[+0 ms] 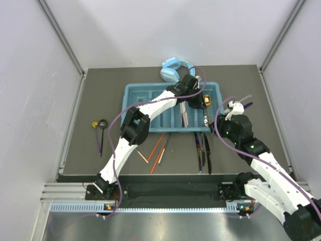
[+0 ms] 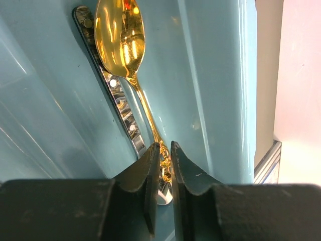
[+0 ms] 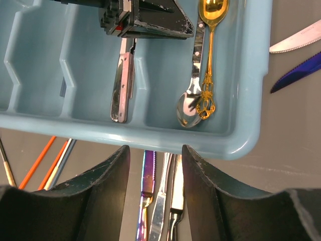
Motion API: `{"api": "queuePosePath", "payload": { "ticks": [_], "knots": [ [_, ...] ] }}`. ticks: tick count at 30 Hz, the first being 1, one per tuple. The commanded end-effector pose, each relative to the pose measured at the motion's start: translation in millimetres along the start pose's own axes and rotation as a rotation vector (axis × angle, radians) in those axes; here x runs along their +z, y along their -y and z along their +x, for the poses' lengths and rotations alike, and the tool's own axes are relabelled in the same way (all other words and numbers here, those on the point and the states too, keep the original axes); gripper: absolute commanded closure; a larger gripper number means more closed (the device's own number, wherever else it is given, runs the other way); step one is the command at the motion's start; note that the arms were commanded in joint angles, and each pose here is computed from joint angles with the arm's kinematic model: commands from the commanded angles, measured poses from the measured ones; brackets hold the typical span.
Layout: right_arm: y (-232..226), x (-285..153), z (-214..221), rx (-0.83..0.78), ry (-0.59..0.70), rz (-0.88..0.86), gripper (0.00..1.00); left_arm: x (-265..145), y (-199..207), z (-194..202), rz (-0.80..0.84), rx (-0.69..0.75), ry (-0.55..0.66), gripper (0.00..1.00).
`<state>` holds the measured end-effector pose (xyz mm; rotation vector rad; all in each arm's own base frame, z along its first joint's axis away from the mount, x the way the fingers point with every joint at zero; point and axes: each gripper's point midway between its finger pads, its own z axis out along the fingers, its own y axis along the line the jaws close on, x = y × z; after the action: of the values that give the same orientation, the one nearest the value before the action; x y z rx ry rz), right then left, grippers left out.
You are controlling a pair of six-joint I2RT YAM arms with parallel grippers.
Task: Sort the eating utensils into containers
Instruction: Place the spoon in the storage box.
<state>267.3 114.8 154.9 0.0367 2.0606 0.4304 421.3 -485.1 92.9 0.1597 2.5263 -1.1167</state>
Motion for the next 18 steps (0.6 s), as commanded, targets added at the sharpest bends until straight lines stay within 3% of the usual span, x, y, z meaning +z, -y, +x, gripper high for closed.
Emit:
{"api": "queuePosePath", "payload": {
  "ticks": [1,6,9,10,11,13,18],
  "knots": [
    [3,0,-7,0.005,0.035,0.012,0.54,-2,2,-9,-0.003,0.021,0.031,0.80],
    [4,1,-7,0.007,0.034,0.019,0.54,-12,5,-14,-0.004,0.045,0.047,0.81],
    [3,1,-7,0.005,0.037,0.011,0.52,-35,12,-28,0.008,0.078,0.094,0.75],
    [2,1,-8,0.004,0.041,0.007,0.45,-58,29,-41,0.041,0.103,0.137,0.73],
    [3,0,-8,0.005,0.042,0.008,0.43,-64,19,-41,0.034,0.096,0.141,0.66],
    [2,0,-9,0.006,0.053,0.002,0.42,-106,48,-63,0.111,0.138,0.233,0.61],
    [2,2,-8,0.016,0.050,0.006,0.41,-181,39,-90,0.035,0.166,0.372,0.60]
  ]
}}
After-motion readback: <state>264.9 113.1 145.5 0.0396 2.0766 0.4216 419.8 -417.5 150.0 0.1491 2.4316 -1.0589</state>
